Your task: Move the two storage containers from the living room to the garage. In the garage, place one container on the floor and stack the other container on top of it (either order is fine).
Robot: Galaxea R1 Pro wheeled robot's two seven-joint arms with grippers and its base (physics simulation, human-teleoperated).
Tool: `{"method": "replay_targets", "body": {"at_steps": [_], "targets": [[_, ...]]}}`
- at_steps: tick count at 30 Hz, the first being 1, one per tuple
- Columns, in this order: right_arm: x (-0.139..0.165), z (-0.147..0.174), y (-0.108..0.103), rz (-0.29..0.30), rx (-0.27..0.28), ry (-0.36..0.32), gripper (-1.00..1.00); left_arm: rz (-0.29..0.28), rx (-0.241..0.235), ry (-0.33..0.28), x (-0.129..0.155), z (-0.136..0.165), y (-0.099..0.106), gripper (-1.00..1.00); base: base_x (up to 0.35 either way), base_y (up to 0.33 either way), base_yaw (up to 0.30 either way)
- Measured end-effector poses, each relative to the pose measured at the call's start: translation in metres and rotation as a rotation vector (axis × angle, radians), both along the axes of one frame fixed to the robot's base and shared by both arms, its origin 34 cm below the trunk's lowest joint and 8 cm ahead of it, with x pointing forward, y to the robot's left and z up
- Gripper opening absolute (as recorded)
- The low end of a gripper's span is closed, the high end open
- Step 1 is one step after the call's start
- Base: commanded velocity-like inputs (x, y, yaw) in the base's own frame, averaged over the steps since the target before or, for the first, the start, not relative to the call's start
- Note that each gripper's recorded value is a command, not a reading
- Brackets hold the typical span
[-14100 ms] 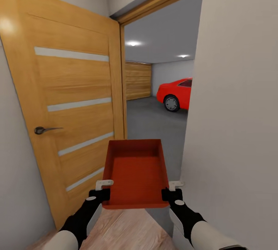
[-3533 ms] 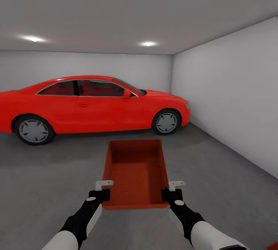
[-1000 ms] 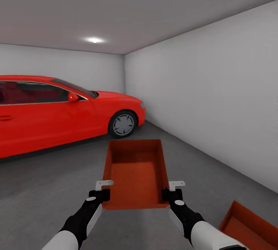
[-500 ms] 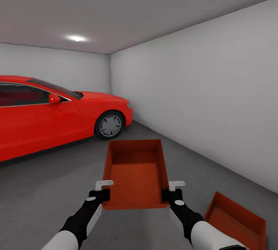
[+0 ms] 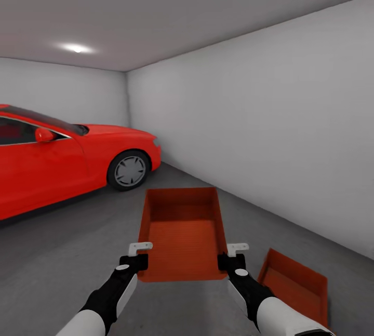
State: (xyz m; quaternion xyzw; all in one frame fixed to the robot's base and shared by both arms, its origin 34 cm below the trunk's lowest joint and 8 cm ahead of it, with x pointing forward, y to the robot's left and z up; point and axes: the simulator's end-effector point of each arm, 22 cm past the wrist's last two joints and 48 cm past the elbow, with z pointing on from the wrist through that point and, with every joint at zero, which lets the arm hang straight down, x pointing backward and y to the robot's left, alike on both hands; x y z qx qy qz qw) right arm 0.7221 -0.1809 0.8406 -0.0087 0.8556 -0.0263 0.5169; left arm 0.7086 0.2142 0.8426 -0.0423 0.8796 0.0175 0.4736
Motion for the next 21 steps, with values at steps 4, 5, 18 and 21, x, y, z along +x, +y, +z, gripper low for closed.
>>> {"method": "replay_targets", "body": {"at_steps": [4, 5, 18, 21], "targets": [[0.0, 0.0, 0.0, 0.0, 0.0, 0.0, -1.0, 0.0, 0.0, 0.0, 0.0, 0.0, 0.0, -1.0, 0.0, 0.0, -0.245], [0.0, 0.0, 0.0, 0.0, 0.0, 0.0, -1.0, 0.0, 0.0, 0.0, 0.0, 0.0, 0.0, -1.0, 0.0, 0.0, -0.245], [0.0, 0.0, 0.0, 0.0, 0.0, 0.0, -1.0, 0.0, 0.0, 0.0, 0.0, 0.0, 0.0, -1.0, 0.0, 0.0, -0.245], [0.0, 0.0, 0.0, 0.0, 0.0, 0.0, -1.0, 0.0, 0.0, 0.0, 0.0, 0.0, 0.0, -1.0, 0.0, 0.0, -0.245]]}}
